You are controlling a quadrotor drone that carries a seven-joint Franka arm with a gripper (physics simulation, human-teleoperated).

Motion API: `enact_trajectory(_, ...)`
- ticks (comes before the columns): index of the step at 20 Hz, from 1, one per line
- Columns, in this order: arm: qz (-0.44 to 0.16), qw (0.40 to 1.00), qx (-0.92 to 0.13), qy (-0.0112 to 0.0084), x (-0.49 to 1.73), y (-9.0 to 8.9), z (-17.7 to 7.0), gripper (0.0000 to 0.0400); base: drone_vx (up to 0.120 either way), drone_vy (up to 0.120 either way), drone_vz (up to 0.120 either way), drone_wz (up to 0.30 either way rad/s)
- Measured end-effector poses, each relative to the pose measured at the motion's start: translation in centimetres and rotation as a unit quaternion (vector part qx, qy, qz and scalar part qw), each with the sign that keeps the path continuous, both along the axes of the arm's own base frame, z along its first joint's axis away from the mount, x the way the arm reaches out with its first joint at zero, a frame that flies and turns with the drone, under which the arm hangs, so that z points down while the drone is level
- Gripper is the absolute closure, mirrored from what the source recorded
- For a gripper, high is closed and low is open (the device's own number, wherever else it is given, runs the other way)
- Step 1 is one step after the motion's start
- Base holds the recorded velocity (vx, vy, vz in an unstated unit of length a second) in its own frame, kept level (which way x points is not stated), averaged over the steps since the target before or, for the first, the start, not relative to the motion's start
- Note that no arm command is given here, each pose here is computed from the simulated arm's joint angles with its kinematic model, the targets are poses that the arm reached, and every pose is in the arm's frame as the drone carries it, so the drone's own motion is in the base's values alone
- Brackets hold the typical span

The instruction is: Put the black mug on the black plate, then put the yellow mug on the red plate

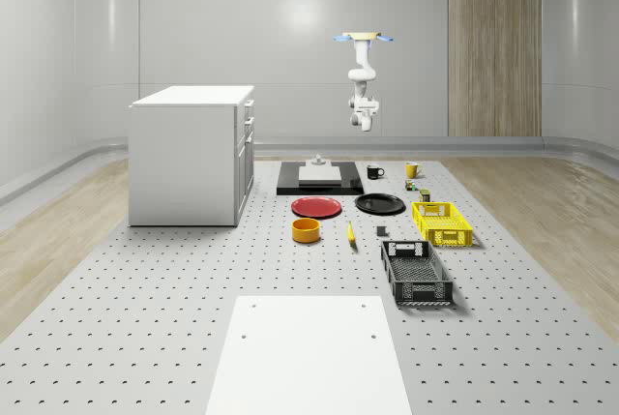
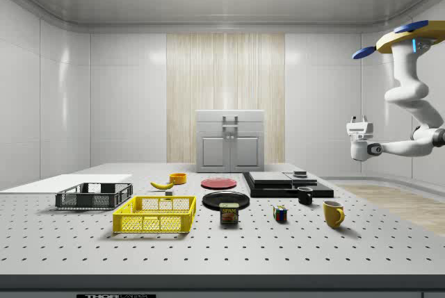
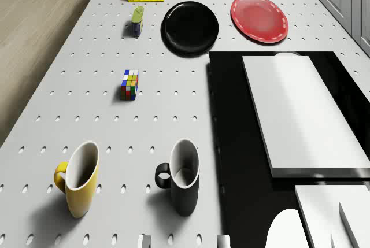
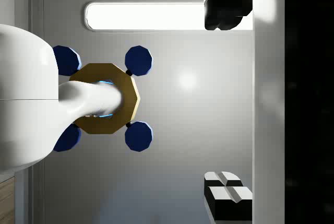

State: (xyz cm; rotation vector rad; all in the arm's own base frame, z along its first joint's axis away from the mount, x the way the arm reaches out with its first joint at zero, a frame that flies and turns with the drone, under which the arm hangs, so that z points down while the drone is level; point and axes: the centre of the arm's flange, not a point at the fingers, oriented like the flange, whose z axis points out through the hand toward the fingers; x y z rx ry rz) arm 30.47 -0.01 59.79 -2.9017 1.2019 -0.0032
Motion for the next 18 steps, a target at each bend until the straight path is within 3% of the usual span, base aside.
enact_trajectory(2,0.0,1.0,0.0,-0.0008,-0.26,0.0,1.5,0.0,0.0,0.0,0.0,0.0)
enact_trajectory(5,0.0,1.0,0.0,-0.002,-0.37,0.0,3.7,0.0,0.0,0.0,0.0,0.0)
enact_trajectory(13,0.0,1.0,0.0,-0.0051,-0.12,0.0,7.8,0.0,0.0,0.0,0.0,0.0)
enact_trajectory(18,0.0,1.0,0.0,-0.007,-0.05,0.0,8.8,0.0,0.12,0.0,0.0,0.0)
